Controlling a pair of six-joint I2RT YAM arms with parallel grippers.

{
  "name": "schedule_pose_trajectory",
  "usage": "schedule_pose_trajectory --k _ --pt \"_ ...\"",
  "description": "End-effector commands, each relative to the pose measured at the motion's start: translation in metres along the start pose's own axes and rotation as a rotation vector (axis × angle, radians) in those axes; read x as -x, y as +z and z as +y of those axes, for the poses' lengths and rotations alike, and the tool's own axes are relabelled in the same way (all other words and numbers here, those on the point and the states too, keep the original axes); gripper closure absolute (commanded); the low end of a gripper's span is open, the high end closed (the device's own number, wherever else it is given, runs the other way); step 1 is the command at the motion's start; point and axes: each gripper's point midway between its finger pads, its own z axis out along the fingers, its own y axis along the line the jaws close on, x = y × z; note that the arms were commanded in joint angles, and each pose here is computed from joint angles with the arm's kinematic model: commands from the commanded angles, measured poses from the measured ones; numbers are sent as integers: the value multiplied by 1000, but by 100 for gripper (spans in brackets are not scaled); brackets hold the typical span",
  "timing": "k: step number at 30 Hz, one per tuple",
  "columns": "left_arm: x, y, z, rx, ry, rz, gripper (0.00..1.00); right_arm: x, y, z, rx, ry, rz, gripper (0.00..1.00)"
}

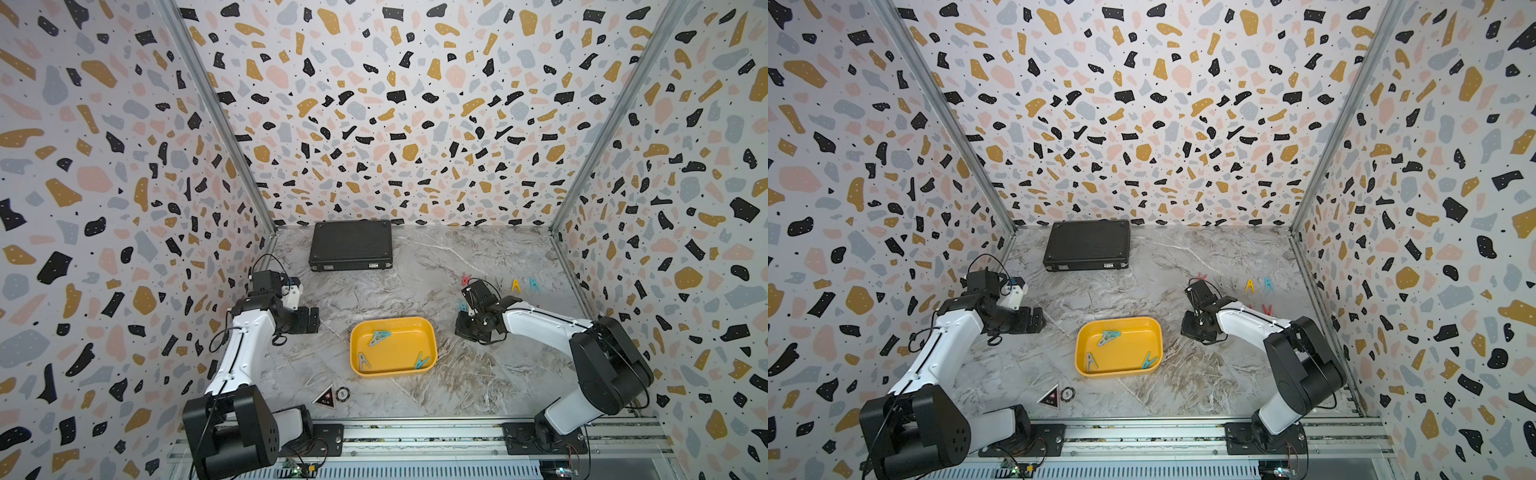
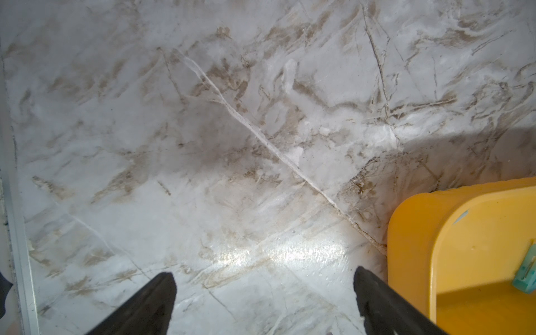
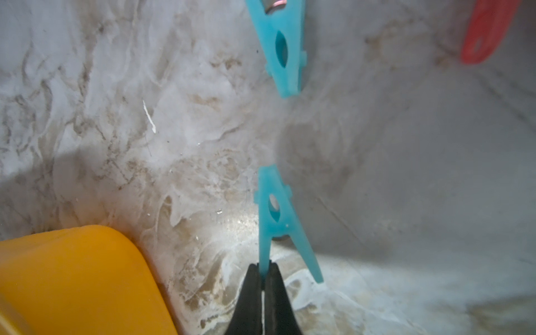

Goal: Take the clothespins out of the storage box
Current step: Place the clothespin at the center of the board.

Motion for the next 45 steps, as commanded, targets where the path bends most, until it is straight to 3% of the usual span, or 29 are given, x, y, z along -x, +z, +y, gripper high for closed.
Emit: schedule_pose_trajectory --k 1,3,9,16,25,30,35,40,45 --pt "8 -7 0 -4 4 -33 0 -4 7 -8 -28 31 18 100" --pt "8 -7 0 -4 4 -37 0 -7 9 -12 -34 42 22 100" --pt "8 -7 0 -5 5 -35 0 -9 7 -14 -29 52 13 86" --pt "8 -7 -1 -7 4 -36 0 0 -11 -2 8 22 -26 62" --pt "8 -7 -1 -8 4 -37 0 18 -73 25 76 -95 -120 57" --pt "8 -6 -1 -10 5 -36 0 30 -109 65 206 -272 -185 59" --pt "9 -6 -1 -9 3 -34 0 12 -131 129 359 -596 -182 59" --pt "8 -5 0 -5 1 -28 0 -29 -118 173 413 -850 -75 59" --pt "8 -5 0 -2 2 -28 0 -81 -83 201 415 -1052 92 58"
